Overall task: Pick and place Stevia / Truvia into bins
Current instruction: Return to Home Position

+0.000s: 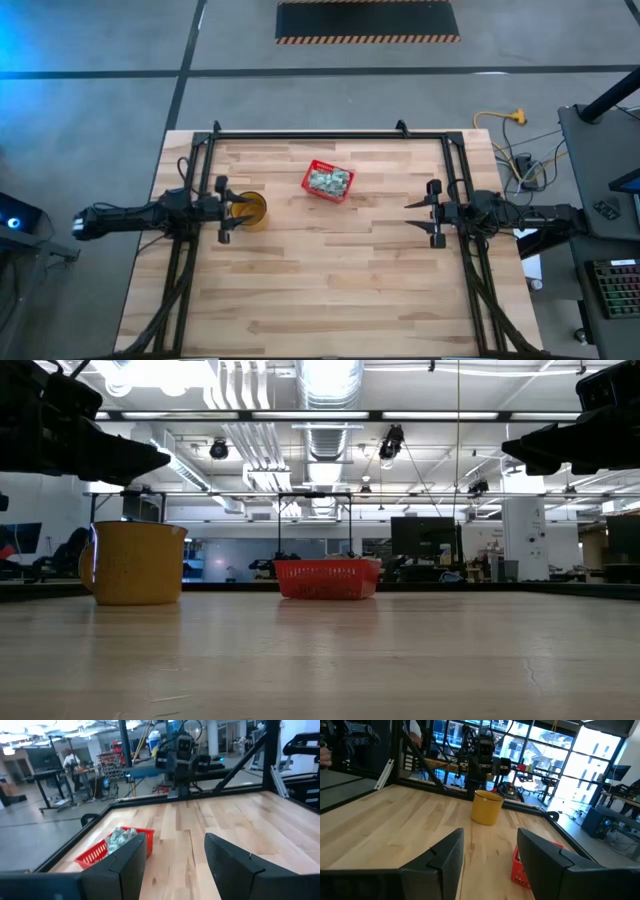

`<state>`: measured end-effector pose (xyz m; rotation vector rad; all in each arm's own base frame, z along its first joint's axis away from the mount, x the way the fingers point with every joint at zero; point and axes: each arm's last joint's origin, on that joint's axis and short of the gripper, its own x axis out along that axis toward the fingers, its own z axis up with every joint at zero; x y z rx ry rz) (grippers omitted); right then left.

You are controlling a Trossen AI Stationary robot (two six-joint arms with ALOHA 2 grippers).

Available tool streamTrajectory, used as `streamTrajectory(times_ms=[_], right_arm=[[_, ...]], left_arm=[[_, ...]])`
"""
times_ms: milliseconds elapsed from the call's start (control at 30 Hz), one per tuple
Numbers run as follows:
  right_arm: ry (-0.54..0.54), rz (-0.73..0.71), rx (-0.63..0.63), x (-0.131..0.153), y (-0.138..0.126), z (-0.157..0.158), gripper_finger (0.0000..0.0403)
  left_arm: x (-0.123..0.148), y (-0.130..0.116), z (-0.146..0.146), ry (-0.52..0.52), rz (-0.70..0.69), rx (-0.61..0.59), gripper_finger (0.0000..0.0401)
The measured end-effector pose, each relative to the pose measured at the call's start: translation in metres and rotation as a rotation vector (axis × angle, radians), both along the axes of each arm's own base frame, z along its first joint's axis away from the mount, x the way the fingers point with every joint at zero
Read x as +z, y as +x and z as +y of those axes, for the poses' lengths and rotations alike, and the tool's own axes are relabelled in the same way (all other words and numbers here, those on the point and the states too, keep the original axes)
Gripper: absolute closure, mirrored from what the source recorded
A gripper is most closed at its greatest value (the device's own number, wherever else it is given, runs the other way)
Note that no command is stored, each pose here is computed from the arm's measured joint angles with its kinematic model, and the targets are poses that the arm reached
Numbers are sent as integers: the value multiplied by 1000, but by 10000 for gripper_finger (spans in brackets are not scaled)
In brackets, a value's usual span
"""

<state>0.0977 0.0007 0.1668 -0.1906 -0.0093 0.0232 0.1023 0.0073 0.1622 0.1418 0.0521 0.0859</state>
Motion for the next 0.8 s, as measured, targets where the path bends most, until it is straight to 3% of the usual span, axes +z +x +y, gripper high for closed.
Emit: streamTrajectory(times_ms=[333, 800], right_arm=[[-1, 0, 0, 0, 0, 0, 227], [6, 0, 0, 0, 0, 0, 227]], left_arm=[[3, -3, -1, 24, -44, -18, 216], [-2, 1, 0, 19, 21, -21, 216]])
